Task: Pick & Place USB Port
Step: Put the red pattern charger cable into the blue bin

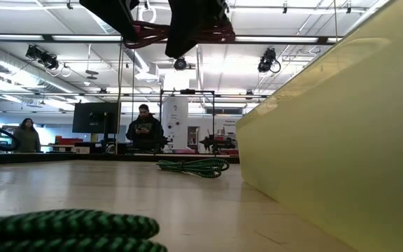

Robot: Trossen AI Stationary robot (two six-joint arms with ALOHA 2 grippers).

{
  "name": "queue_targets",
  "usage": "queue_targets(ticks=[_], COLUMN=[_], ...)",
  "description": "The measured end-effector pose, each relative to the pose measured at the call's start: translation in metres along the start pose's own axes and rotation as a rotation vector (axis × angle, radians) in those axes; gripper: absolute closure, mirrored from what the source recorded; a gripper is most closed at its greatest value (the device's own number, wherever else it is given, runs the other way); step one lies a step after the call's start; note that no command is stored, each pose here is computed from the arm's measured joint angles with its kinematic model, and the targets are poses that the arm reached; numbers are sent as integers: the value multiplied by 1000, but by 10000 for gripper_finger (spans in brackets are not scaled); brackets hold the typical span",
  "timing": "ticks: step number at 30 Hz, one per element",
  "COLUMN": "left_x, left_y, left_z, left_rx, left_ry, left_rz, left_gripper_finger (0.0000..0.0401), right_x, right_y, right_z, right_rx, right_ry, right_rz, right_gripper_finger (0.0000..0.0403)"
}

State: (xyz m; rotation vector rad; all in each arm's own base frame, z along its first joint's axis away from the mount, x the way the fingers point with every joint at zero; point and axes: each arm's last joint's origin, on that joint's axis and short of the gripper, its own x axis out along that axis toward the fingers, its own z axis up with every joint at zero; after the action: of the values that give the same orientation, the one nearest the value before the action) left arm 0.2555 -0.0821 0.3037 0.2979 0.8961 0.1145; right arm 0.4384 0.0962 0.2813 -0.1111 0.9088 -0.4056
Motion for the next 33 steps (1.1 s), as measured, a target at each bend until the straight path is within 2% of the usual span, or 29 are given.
queue_targets(ticks=[2, 4, 9, 15, 23, 26, 29, 33], left_x=[1, 1, -1, -13, -43, -51, -57, -60], left_y=[1, 3, 5, 11, 11, 7, 2, -4], left_z=[0, 0, -4, -20, -32, -35, -36, -37], left_rx=[-7, -15, -8, -86, -202, -228, -232, -231], left_ry=[2, 4, 31, 132, 84, 51, 27, 2], left_rz=[2, 10, 24, 118, 178, 167, 159, 164], left_gripper_finger=[378, 375, 317, 273, 277, 283, 286, 287], right_x=[0, 0, 0, -7, -39, -58, -75, -96], right_y=[1, 1, 0, -4, 22, 39, 56, 66], right_z=[0, 0, -2, -17, -50, -65, -74, -89], right_rx=[-1, 5, 17, 64, 240, 320, 371, 447], right_ry=[8, 10, 31, 141, 280, 285, 228, 201], right_rz=[31, 38, 27, -63, -152, -175, -170, -206], right_gripper_finger=[367, 384, 387, 387, 387, 388, 388, 388])
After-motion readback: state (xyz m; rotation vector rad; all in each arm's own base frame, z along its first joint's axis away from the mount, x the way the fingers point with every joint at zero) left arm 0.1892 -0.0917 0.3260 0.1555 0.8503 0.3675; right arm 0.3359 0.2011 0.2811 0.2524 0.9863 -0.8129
